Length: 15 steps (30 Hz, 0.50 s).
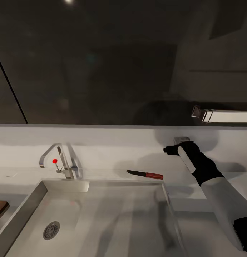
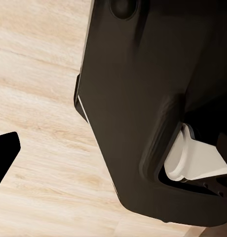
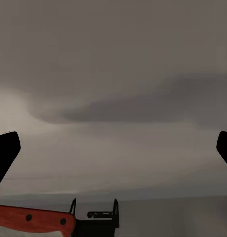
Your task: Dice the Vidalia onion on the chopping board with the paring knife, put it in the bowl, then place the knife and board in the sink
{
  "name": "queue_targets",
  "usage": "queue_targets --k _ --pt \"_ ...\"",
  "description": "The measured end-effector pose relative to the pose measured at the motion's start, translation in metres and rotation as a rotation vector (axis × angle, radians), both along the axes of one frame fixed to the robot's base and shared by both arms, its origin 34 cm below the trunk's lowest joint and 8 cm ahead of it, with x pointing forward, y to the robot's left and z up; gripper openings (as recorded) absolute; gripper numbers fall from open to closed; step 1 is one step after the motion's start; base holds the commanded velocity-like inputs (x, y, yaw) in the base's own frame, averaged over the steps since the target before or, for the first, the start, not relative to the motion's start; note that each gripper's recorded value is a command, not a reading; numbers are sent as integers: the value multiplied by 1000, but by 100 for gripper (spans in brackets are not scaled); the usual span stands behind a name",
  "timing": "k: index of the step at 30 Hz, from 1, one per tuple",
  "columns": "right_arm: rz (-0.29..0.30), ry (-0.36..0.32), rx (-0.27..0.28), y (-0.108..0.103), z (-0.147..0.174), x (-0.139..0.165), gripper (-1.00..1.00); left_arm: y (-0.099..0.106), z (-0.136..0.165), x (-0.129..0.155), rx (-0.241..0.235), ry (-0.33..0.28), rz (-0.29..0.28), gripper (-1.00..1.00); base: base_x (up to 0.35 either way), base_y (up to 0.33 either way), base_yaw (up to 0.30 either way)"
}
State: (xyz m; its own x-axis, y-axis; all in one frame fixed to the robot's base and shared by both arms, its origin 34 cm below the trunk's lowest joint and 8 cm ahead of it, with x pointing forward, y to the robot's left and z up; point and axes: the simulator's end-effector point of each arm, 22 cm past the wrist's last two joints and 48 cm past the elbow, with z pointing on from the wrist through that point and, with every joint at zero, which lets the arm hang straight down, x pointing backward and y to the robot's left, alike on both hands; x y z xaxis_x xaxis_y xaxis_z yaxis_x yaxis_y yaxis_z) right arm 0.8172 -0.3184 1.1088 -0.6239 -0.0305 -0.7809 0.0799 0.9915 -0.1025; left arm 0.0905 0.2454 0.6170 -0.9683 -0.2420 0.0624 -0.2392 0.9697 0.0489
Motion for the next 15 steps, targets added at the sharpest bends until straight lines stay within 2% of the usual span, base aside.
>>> queue_targets --k 15 --pt "-2 -4 4 0 -1 1 100 -1 0 0 -2 1 0 100 0 0 0"
